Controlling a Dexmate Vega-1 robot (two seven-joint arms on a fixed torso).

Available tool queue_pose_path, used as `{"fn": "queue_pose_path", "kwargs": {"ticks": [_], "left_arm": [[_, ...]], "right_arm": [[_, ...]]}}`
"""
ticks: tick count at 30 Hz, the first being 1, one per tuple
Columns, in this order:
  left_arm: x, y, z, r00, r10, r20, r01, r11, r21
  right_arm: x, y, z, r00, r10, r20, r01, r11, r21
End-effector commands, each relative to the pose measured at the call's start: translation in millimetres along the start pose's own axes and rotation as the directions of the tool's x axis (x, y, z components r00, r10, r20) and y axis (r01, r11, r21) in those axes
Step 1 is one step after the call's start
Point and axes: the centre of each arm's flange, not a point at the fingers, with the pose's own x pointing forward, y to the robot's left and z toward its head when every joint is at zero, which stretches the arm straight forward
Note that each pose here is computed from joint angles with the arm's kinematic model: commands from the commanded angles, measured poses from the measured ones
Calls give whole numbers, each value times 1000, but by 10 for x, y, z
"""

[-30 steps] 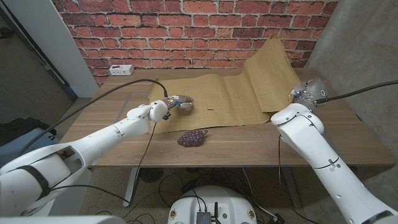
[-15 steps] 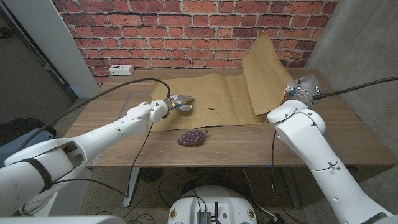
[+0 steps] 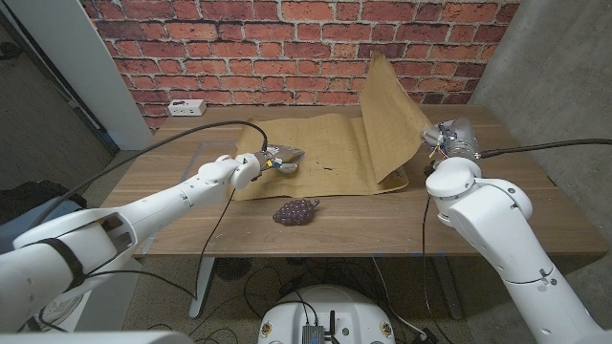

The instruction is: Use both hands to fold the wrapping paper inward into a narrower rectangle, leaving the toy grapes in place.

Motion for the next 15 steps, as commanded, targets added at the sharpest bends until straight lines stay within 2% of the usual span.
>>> {"fn": "queue_pose_path", "kwargs": {"ticks": [1,9,15], "left_arm": [[18,-76,86,999,-30,22,29,999,38],[17,-78,114,999,-33,23,32,999,43],[29,-88,131,999,-37,27,36,998,44]], "right_arm": [[-185,47,124,966,190,175,-217,964,153],[-240,3,130,929,253,269,-318,918,235],[-248,-44,92,897,293,332,-397,865,308]]}}
